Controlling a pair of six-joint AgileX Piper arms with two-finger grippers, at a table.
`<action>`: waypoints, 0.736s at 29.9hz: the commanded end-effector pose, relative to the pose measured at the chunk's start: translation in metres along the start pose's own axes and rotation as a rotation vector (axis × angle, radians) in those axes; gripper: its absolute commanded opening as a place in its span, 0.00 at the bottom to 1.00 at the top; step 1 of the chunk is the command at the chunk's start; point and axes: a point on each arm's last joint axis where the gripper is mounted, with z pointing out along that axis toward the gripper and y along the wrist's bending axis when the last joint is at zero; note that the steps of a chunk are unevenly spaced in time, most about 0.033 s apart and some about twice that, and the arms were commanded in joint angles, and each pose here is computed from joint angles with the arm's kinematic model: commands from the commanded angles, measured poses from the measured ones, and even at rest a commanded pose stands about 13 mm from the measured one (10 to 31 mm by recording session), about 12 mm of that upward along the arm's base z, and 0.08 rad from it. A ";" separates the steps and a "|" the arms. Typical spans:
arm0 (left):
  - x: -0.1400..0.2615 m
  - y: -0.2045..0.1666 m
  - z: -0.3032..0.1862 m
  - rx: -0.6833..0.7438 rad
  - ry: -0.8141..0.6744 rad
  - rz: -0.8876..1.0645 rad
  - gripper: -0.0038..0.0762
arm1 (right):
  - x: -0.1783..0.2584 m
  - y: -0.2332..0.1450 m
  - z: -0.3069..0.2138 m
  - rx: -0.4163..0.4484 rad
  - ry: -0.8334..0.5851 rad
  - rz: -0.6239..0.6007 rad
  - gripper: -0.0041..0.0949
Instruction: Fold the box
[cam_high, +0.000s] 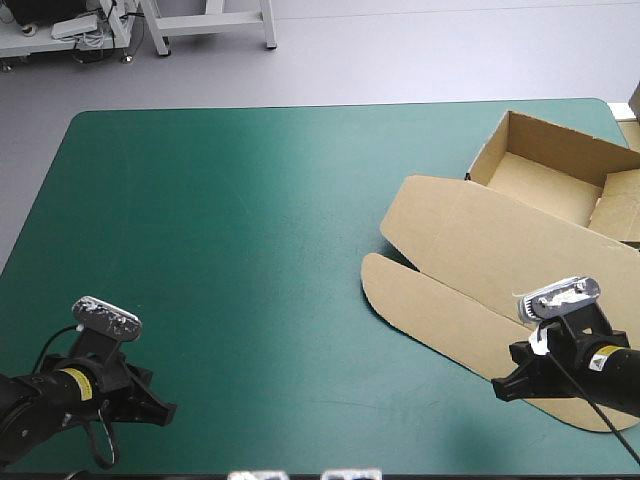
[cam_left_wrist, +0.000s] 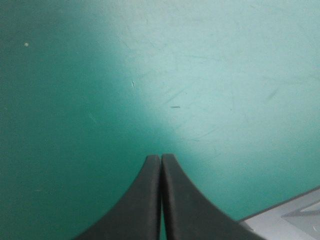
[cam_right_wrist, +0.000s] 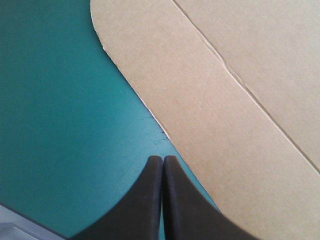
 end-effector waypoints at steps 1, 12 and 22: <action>-0.001 -0.005 0.005 0.047 -0.022 -0.017 0.04 | -0.001 -0.001 -0.001 0.019 -0.042 0.012 0.03; 0.007 -0.005 0.017 0.044 0.019 -0.008 0.04 | 0.017 -0.003 0.020 0.002 0.059 0.042 0.03; 0.005 -0.005 0.017 0.049 0.001 -0.014 0.04 | 0.024 -0.004 0.021 0.007 0.122 0.034 0.03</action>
